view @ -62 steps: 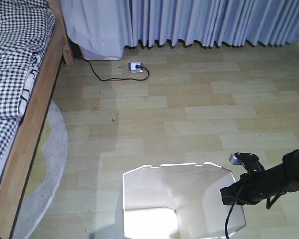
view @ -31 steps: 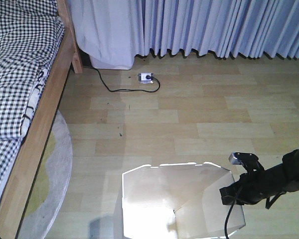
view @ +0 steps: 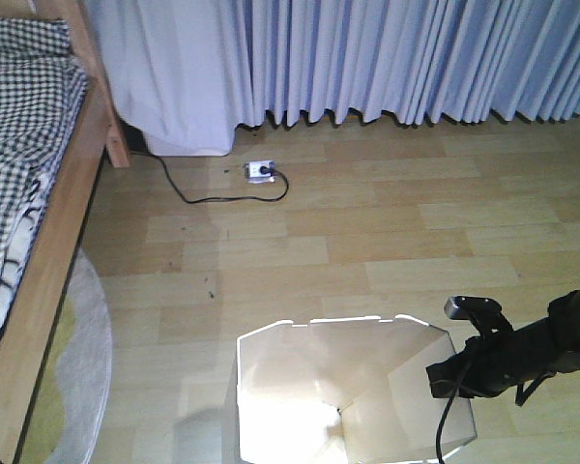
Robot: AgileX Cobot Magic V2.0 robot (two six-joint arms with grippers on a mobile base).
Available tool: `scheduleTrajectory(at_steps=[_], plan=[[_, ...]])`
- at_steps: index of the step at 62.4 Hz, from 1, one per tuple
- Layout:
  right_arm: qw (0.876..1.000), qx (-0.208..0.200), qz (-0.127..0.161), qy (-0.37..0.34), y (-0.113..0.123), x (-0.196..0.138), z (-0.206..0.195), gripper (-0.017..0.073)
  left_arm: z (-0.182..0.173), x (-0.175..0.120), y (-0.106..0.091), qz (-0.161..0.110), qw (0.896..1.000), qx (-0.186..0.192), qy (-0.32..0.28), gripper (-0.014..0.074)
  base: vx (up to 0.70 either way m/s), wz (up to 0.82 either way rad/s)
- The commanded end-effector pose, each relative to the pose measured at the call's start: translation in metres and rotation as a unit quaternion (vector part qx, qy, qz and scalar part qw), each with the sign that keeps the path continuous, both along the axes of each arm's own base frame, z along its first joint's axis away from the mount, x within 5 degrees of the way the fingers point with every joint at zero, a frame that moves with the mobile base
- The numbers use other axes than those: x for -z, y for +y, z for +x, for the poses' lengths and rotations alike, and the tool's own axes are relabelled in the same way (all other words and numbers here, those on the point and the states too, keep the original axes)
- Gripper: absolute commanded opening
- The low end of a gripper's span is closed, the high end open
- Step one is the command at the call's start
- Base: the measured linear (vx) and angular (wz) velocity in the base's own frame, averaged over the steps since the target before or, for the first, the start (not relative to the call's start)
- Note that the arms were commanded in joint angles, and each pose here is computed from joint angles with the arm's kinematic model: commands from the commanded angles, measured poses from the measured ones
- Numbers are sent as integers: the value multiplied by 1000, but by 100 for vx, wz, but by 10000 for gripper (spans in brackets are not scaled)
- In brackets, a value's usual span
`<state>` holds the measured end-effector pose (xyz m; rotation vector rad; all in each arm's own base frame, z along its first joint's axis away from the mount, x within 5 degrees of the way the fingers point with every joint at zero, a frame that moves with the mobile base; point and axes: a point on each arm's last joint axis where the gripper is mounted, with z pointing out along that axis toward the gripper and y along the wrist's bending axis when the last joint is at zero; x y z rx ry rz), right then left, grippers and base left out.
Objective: Move trash bin to bedside with robot
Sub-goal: 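Keep driving along the bed toward the curtains, bin held in right gripper, then approach the bed head near the curtains with the bin held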
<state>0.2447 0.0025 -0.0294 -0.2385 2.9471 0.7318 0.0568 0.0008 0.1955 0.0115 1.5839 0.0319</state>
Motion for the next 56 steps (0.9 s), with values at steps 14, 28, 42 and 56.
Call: scheduleTrajectory(at_steps=[14, 28, 42, 56], plan=[[993, -1, 106, -46, 14, -27, 11, -5, -1, -4, -1, -11, 999, 4, -38, -6, 22, -14], [993, -1, 106, -46, 14, -27, 11, -5, -1, -4, -1, -11, 999, 4, -38, -6, 23, -7], [993, -1, 106, -46, 14, -27, 11, -5, -1, -4, -1, -11, 999, 4, -38, -6, 24, 2], [993, -1, 106, -46, 14, -27, 11, -5, -1, -4, -1, -11, 999, 4, -38, -6, 24, 7]])
